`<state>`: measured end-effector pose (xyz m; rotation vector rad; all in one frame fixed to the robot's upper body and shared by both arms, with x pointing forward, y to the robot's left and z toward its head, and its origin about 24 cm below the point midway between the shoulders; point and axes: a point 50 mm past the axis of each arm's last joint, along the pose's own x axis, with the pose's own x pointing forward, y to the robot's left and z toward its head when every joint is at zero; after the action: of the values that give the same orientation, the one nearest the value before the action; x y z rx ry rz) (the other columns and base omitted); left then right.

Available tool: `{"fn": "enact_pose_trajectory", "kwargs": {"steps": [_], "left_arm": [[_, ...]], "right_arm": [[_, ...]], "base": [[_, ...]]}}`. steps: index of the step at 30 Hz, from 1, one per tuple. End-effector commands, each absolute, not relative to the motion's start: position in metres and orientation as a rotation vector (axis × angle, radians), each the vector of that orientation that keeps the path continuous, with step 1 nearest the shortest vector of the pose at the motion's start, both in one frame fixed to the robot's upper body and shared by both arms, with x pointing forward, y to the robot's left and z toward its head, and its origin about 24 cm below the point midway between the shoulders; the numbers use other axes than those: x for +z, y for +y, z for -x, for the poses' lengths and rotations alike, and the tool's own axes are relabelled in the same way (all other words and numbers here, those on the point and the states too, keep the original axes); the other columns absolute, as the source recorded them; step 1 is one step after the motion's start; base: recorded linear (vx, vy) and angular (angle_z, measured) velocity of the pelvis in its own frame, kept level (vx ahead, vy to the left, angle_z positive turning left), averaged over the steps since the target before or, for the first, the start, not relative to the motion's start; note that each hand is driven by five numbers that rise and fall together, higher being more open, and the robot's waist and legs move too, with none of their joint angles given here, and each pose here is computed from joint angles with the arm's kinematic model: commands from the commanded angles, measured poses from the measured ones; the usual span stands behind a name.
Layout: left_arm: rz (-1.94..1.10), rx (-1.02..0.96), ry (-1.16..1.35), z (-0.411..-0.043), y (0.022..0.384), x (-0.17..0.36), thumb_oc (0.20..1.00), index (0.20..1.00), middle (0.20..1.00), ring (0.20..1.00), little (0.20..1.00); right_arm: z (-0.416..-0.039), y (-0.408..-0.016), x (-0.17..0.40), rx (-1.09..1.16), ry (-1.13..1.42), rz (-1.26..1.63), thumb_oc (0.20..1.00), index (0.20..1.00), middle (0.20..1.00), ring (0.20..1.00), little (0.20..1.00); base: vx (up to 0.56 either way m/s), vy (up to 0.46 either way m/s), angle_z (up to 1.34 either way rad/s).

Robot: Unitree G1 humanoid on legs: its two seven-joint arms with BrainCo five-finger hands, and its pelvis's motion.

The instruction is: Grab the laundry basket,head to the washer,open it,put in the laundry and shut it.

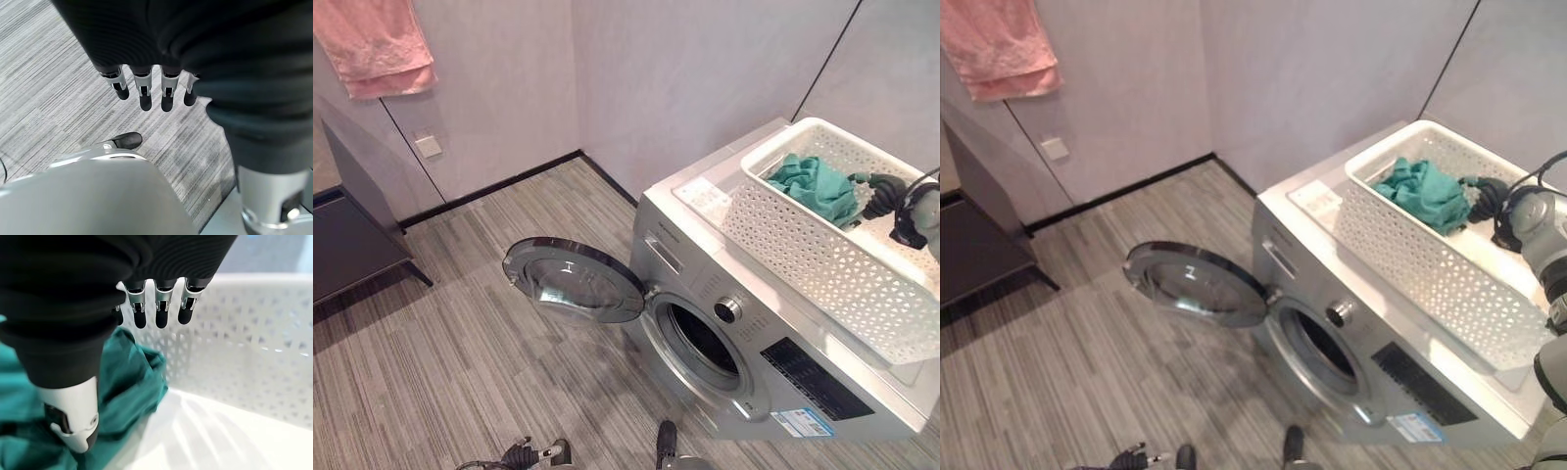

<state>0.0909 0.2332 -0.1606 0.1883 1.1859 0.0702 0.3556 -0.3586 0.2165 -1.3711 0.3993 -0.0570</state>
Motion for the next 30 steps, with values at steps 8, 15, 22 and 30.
{"fn": "enact_pose_trajectory", "kwargs": {"steps": [8,15,22,30], "left_arm": [[-0.261,0.129,1.042,-0.136,0.259,-0.140,1.000,1.000,1.000,1.000,1.000],[-0.263,0.108,0.946,-0.160,0.250,-0.132,1.000,1.000,1.000,1.000,1.000],[-0.226,0.119,0.962,-0.154,0.244,-0.136,1.000,1.000,1.000,1.000,1.000],[-0.208,0.146,0.981,-0.151,0.240,-0.139,1.000,1.000,1.000,1.000,1.000]], "right_arm": [[-0.371,-0.350,0.271,-0.245,0.290,1.390,1.000,1.000,1.000,1.000,1.000],[-0.363,-0.367,0.219,-0.190,0.495,1.417,0.953,0.953,0.953,0.953,0.953],[-0.348,-0.350,0.124,0.081,0.650,1.338,0.200,0.200,0.200,0.200,0.200],[-0.350,-0.341,0.117,-0.003,0.513,1.154,0.200,0.200,0.200,0.200,0.200]], "base": [[-0.05,-0.012,0.03],[-0.03,-0.036,0.17],[0.02,-0.020,0.10],[0.00,0.002,-0.01]]}}
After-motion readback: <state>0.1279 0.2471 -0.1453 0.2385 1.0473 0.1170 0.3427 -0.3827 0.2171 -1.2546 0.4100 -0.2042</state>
